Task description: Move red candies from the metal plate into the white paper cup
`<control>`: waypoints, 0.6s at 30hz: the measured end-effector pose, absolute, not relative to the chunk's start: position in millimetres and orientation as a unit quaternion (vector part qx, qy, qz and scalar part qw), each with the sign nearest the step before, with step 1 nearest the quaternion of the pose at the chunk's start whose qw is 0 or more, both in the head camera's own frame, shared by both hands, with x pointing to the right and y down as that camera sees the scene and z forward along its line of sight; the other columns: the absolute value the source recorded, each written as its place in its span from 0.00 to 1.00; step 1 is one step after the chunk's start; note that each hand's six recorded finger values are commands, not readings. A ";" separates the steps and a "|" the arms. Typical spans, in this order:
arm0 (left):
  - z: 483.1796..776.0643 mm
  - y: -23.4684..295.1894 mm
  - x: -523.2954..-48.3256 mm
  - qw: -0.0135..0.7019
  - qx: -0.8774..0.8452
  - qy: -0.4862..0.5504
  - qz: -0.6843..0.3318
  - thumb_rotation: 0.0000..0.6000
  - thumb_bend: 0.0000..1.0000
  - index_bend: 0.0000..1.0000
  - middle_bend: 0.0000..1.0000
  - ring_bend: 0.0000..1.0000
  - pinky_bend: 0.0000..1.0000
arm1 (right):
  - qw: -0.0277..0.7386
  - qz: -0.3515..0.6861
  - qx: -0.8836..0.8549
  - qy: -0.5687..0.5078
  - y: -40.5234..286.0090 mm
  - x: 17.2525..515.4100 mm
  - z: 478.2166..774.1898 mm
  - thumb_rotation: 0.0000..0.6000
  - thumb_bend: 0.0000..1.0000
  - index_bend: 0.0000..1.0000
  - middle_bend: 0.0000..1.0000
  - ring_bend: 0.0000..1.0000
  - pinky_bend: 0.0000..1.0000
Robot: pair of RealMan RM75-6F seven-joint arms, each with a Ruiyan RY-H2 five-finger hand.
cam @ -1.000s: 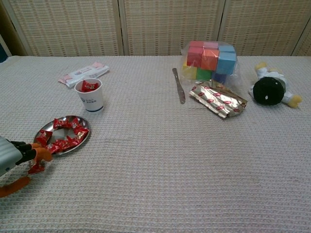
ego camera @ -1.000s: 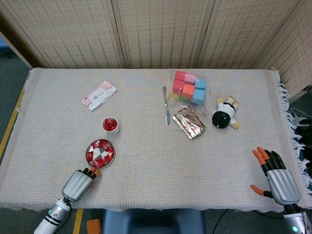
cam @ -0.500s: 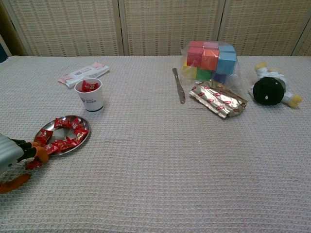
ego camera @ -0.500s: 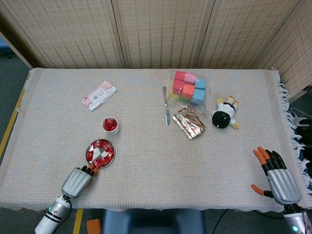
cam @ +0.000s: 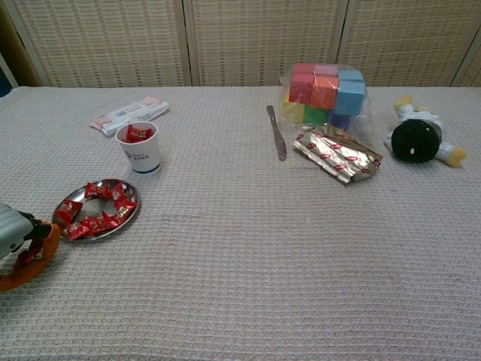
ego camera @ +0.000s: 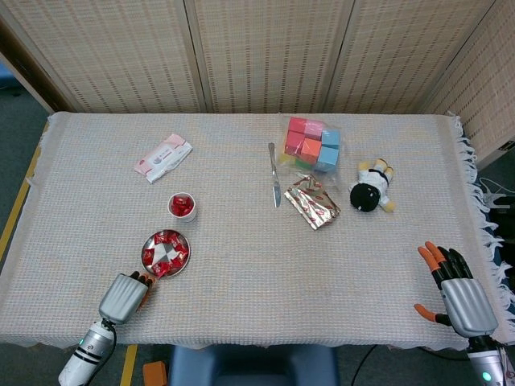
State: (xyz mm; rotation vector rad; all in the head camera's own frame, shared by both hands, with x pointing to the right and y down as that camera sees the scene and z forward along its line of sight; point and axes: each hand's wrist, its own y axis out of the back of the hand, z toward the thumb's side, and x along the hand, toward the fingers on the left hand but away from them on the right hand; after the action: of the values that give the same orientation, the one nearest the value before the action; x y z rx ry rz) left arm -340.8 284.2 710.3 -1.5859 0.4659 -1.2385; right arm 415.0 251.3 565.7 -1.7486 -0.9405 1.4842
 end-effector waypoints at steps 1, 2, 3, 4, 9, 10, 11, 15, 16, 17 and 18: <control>710.1 284.0 -340.9 0.512 -0.659 0.194 -0.515 1.00 0.48 0.60 0.63 0.61 0.97 | 0.325 0.566 -0.667 -0.359 251.4 415.0 565.6 1.00 0.05 0.00 0.00 0.00 0.00; 709.5 283.7 -340.9 0.513 -0.659 0.196 -0.514 1.00 0.48 0.61 0.63 0.61 0.97 | 0.325 0.566 -0.667 -0.359 251.4 415.0 565.6 1.00 0.05 0.00 0.00 0.00 0.00; 707.9 282.8 -340.7 0.515 -0.658 0.198 -0.513 1.00 0.48 0.61 0.63 0.61 0.97 | 0.325 0.566 -0.667 -0.359 251.4 414.9 565.6 1.00 0.05 0.00 0.00 0.00 0.00; 706.2 281.7 -340.6 0.516 -0.657 0.201 -0.511 1.00 0.48 0.61 0.63 0.61 0.97 | 0.325 0.566 -0.667 -0.359 251.2 414.9 565.6 1.00 0.05 0.00 0.00 0.00 0.00; 692.8 269.1 -338.2 0.522 -0.656 0.223 -0.498 1.00 0.48 0.61 0.64 0.61 0.97 | 0.324 0.567 -0.667 -0.359 250.3 415.8 566.6 1.00 0.05 0.00 0.00 0.00 0.00; 690.0 265.1 -337.2 0.522 -0.656 0.228 -0.495 1.00 0.49 0.61 0.64 0.61 0.98 | 0.324 0.568 -0.666 -0.359 250.1 416.1 566.8 1.00 0.05 0.00 0.00 0.00 0.00; 687.0 260.3 -335.9 0.521 -0.656 0.234 -0.493 1.00 0.49 0.61 0.64 0.61 0.98 | 0.323 0.568 -0.666 -0.359 249.9 416.4 566.9 1.00 0.05 0.00 0.00 0.00 0.00; 673.0 221.7 -325.7 0.520 -0.653 0.271 -0.479 1.00 0.49 0.62 0.64 0.62 0.98 | 0.323 0.569 -0.665 -0.360 249.1 416.9 567.8 1.00 0.05 0.00 0.00 0.00 0.00; 671.3 210.9 -322.9 0.519 -0.652 0.278 -0.477 1.00 0.49 0.62 0.64 0.62 0.98 | 0.323 0.570 -0.664 -0.360 248.8 417.1 567.8 1.00 0.05 0.00 0.00 0.00 0.00; 670.2 200.4 -320.0 0.516 -0.653 0.284 -0.476 1.00 0.49 0.62 0.65 0.62 0.98 | 0.323 0.570 -0.664 -0.361 248.6 417.3 567.8 1.00 0.05 0.00 0.00 0.00 0.00; 670.0 187.1 -316.1 0.511 -0.654 0.291 -0.475 1.00 0.49 0.62 0.65 0.62 0.98 | 0.323 0.570 -0.663 -0.362 248.4 417.6 567.8 1.00 0.05 0.00 0.00 0.00 0.00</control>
State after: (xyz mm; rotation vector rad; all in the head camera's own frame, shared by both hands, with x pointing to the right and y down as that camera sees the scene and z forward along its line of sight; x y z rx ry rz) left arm -316.1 187.1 670.0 -1.5754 0.7008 -1.1439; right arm 417.6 248.4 567.8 -1.7404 -0.9489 1.4968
